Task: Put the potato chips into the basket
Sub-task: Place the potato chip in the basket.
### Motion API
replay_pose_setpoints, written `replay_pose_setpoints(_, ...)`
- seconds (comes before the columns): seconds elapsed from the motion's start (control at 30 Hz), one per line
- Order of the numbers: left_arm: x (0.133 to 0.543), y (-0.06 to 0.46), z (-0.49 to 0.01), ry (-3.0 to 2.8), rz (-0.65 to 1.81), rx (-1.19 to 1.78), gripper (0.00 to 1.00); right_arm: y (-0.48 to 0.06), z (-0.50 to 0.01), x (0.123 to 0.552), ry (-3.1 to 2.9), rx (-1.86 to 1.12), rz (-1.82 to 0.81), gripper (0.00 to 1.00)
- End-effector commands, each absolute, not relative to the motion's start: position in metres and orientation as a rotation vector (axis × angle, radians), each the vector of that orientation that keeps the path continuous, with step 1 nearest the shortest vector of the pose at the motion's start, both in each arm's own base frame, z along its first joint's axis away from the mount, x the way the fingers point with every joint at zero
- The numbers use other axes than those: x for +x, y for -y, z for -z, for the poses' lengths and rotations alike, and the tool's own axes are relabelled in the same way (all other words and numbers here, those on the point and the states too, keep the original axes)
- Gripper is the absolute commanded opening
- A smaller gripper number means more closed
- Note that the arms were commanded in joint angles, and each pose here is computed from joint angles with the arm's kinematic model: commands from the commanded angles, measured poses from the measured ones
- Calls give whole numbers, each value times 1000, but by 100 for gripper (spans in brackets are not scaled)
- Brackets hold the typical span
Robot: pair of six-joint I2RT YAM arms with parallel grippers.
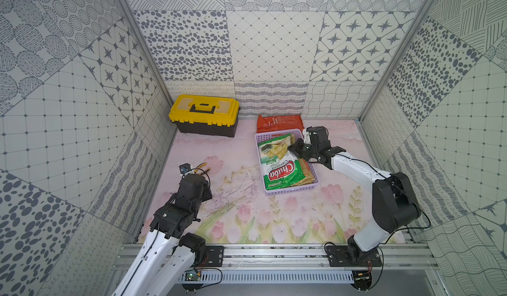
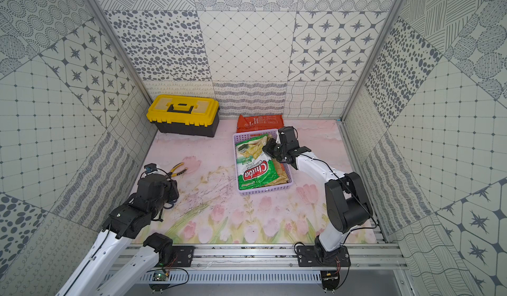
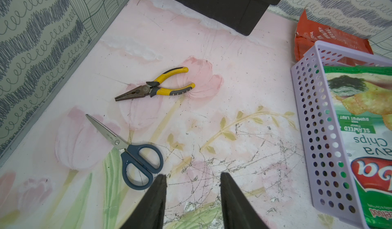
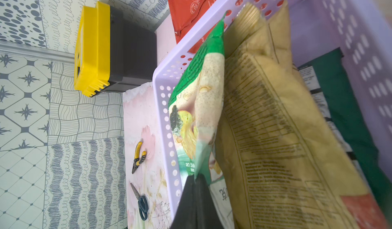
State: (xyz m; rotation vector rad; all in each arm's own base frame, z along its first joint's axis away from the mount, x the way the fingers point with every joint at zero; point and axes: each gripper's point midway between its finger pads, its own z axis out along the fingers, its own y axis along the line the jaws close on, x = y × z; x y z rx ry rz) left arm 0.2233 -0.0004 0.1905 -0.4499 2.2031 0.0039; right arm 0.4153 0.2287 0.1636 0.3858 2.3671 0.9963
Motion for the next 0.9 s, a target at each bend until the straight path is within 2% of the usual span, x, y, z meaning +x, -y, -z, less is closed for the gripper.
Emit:
replay_pose_setpoints(0.0,223,-2,-189,-2206,-12,-465,46,-218,-169,419,-2340,351,-930,0)
replay_pose_setpoints(0.07,222,-2,-189,-2205,-11,-465,46,-212,-169,420,-2347,342,-903,3)
replay_pose_setpoints(0.2,223,-2,-189,-2206,-12,-465,46,-202,-186,421,-2369,289,-798,34)
replay_pose_setpoints(0.23,223,-2,-188,-2208,-13,-463,46,-200,-192,422,-2376,274,-764,38)
replay_pose_setpoints(0.37,223,-2,-188,-2208,-15,-462,46,-195,-215,415,-2401,219,-604,42)
replay_pose_setpoints(0.5,223,-2,-188,-2208,-20,-465,46,-229,-218,396,-2435,56,-520,42)
replay_pose_setpoints(0.6,223,-2,-188,-2212,-17,-466,46,-249,-193,385,-2508,7,-571,41)
replay_pose_setpoints(0.73,223,-1,-186,-2220,-16,-462,46,-247,-142,378,-2625,5,-520,42)
replay_pose_setpoints(0.77,224,-1,-186,-2218,-15,-463,46,-243,-130,378,-2647,12,-490,56)
replay_pose_setpoints(0.87,224,-1,-186,-2220,-15,-461,46,-233,-110,379,-2694,35,-462,58)
